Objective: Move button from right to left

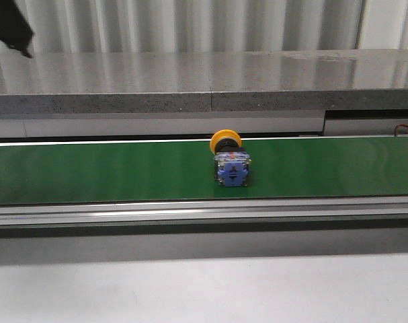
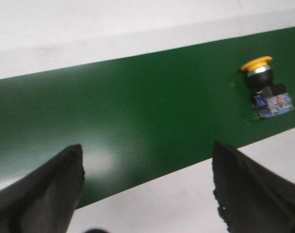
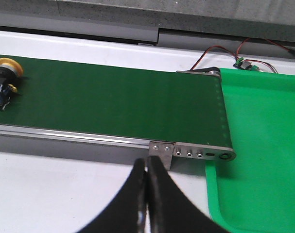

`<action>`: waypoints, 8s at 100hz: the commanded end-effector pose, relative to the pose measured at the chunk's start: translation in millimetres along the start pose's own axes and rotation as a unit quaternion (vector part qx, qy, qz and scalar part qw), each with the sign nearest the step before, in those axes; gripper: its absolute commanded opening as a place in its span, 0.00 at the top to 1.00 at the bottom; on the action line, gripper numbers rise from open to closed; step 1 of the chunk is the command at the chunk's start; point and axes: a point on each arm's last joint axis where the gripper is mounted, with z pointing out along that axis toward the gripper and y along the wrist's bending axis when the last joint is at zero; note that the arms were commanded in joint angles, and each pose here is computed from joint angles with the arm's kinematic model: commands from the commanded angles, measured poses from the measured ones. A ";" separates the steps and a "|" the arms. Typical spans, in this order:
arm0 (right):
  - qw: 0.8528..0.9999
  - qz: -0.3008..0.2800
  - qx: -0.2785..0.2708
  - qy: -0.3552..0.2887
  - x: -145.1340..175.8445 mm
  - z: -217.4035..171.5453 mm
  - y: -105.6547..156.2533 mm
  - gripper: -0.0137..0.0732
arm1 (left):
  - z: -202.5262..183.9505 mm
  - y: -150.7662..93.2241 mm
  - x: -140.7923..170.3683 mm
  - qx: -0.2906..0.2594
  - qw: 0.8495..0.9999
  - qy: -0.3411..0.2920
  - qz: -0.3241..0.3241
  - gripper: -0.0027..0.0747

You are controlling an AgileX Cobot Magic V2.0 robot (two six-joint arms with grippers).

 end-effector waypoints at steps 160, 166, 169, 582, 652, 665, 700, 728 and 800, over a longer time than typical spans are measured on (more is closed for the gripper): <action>0.999 -0.007 0.003 -0.045 -13.1 -2.7 -0.4 0.92 | 152.4 -89.5 -39.9 0.026 0.984 0.167 -0.048 0.88; 0.999 -0.007 0.003 -0.045 -13.1 -2.7 -0.4 0.92 | 147.2 -90.7 -42.6 0.028 0.985 0.162 -0.046 0.89; 0.999 -0.007 0.003 -0.045 -13.1 -2.7 -0.4 0.92 | 143.7 -90.5 -44.4 0.028 0.986 0.157 -0.046 0.89; 0.999 -0.007 0.003 -0.045 -13.1 -2.7 -0.4 0.92 | -41.0 61.6 -102.8 -0.144 0.982 -0.110 0.056 0.99; 0.999 -0.007 0.003 -0.045 -13.1 -2.7 -0.4 0.92 | -88.5 23.0 -17.9 -0.125 0.958 -0.251 0.063 0.99; 0.999 -0.007 0.003 -0.045 -13.1 -2.7 -0.4 0.92 | -97.2 19.7 7.2 -0.126 0.949 -0.281 0.062 0.99; 0.999 -0.007 0.003 -0.045 -13.1 -2.7 -0.4 0.92 | -120.9 10.9 74.6 -0.129 0.918 -0.368 0.070 0.99; 0.999 -0.007 0.003 -0.045 -13.1 -2.7 -0.4 0.92 | -125.1 8.1 116.7 -0.127 0.905 -0.400 0.075 0.99; 0.999 -0.007 0.003 -0.045 -13.1 -2.7 -0.4 0.92 | -97.4 25.9 164.8 -0.180 0.866 -0.460 0.078 0.99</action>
